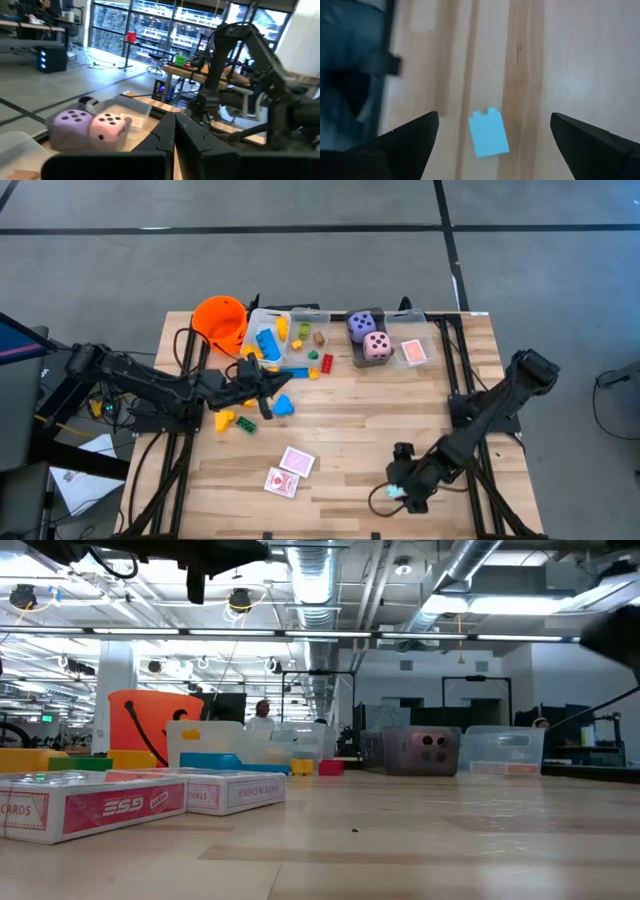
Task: Pick & Place Toys
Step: Put the small light blue game piece into the left transparent bin
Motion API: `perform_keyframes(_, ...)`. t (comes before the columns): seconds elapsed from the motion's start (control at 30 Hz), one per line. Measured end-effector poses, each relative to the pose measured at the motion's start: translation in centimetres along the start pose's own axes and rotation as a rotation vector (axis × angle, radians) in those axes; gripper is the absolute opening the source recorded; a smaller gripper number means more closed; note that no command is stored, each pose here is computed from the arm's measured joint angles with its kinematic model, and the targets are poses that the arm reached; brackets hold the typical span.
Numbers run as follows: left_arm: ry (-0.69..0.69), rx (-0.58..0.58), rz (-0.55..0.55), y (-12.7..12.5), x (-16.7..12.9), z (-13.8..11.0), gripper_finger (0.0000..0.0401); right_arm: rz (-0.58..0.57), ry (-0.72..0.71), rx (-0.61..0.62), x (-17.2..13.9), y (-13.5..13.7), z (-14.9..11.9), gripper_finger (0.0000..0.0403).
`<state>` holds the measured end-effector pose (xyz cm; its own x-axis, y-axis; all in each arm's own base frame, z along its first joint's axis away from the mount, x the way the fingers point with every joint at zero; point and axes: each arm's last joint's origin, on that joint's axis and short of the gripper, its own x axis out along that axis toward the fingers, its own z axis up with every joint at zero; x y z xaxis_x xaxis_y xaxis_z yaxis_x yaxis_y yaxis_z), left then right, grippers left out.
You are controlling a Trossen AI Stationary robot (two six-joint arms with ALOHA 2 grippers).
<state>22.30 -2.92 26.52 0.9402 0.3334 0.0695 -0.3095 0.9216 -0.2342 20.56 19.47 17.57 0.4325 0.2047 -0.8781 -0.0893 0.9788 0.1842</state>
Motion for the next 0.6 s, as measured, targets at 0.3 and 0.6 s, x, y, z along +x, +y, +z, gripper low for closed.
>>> perform_keyframes(0.3, 0.02, -0.032, -0.08, -1.6, -0.9, -0.3, 0.0, -0.054, 0.175, 0.035, 4.5, 0.7, -2.2, 0.0377)
perform_keyframes(0.6, 0.015, -0.03, -0.088, -1.8, -1.0, -0.3, 0.0, -0.107, 0.178, 0.028, 4.4, 0.9, -1.5, 0.0331)
